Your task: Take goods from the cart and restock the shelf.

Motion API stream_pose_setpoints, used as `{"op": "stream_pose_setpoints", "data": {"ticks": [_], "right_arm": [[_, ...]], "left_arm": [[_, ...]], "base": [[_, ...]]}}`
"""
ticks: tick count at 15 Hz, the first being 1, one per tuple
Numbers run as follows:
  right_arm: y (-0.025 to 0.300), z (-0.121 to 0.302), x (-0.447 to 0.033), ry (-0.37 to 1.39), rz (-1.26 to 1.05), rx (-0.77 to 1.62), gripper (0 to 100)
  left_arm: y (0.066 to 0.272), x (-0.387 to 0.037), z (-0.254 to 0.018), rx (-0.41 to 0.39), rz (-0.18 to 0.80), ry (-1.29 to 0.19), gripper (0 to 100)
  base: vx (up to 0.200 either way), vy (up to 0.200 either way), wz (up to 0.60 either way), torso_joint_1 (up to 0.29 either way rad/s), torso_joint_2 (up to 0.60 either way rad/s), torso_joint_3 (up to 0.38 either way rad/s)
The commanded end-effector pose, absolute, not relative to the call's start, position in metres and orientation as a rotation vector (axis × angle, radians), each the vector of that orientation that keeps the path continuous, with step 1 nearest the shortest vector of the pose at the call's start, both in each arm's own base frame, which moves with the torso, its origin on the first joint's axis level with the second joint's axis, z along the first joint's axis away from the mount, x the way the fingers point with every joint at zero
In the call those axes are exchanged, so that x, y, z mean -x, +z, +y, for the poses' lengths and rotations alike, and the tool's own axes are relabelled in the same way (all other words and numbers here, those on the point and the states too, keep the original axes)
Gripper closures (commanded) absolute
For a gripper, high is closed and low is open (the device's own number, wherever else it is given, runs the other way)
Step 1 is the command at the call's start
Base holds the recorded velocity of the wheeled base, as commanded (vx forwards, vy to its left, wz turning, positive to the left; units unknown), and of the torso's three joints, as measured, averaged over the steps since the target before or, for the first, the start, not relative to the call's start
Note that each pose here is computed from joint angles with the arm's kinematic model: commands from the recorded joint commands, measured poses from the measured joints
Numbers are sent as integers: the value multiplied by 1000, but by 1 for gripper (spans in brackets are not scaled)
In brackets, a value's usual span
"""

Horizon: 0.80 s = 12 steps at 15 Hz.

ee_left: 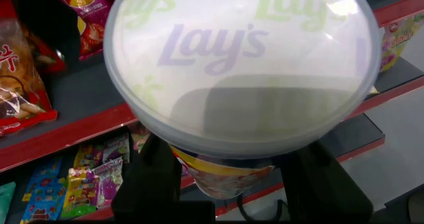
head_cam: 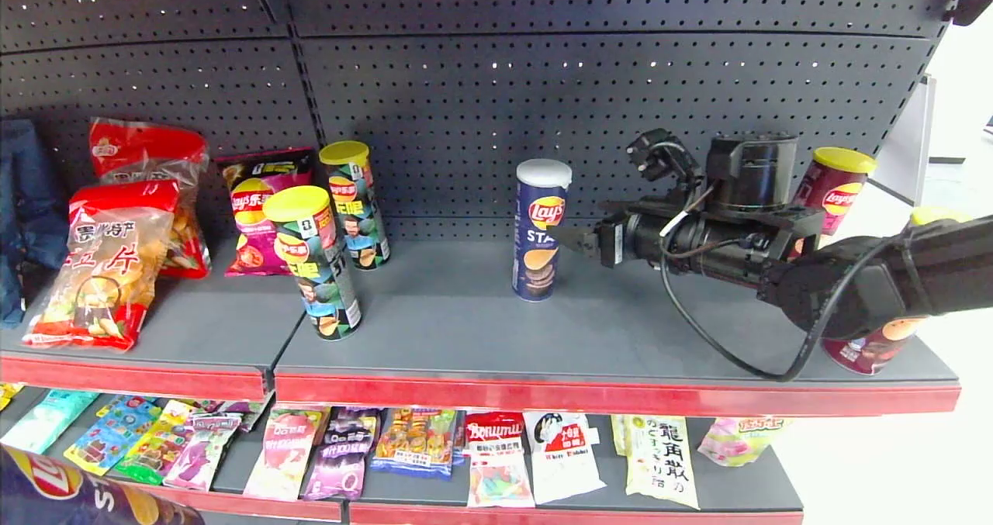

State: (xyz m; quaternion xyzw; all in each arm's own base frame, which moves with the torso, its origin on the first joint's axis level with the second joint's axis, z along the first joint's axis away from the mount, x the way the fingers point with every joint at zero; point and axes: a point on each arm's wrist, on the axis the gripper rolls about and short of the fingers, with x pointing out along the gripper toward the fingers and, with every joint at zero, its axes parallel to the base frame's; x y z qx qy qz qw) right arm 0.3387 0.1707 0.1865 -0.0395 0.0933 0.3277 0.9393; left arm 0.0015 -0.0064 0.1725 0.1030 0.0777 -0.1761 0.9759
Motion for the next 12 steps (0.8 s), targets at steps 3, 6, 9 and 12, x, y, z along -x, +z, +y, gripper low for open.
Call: {"op": "stream_pose_setpoints", "data": {"ticks": [3, 6, 9, 12], "right_arm": [[173, 188, -345, 701, 205, 87, 0], [170, 194, -359, 691, 185, 83, 0], [171, 198, -368, 687, 168, 81, 0], [166, 200, -374, 684, 171, 81, 0]], "left_arm": [[173, -3, -6, -207, 162, -355, 100], [173, -3, -6, -207, 162, -355, 100], [171, -3, -6, -205, 170, -357, 100], [170, -3, -6, -205, 171, -356, 100]], "base": [[0, 0, 0, 0, 0, 0], [0, 0, 0, 0, 0, 0], [0, 0, 0, 0, 0, 0], [0, 0, 0, 0, 0, 0]]}}
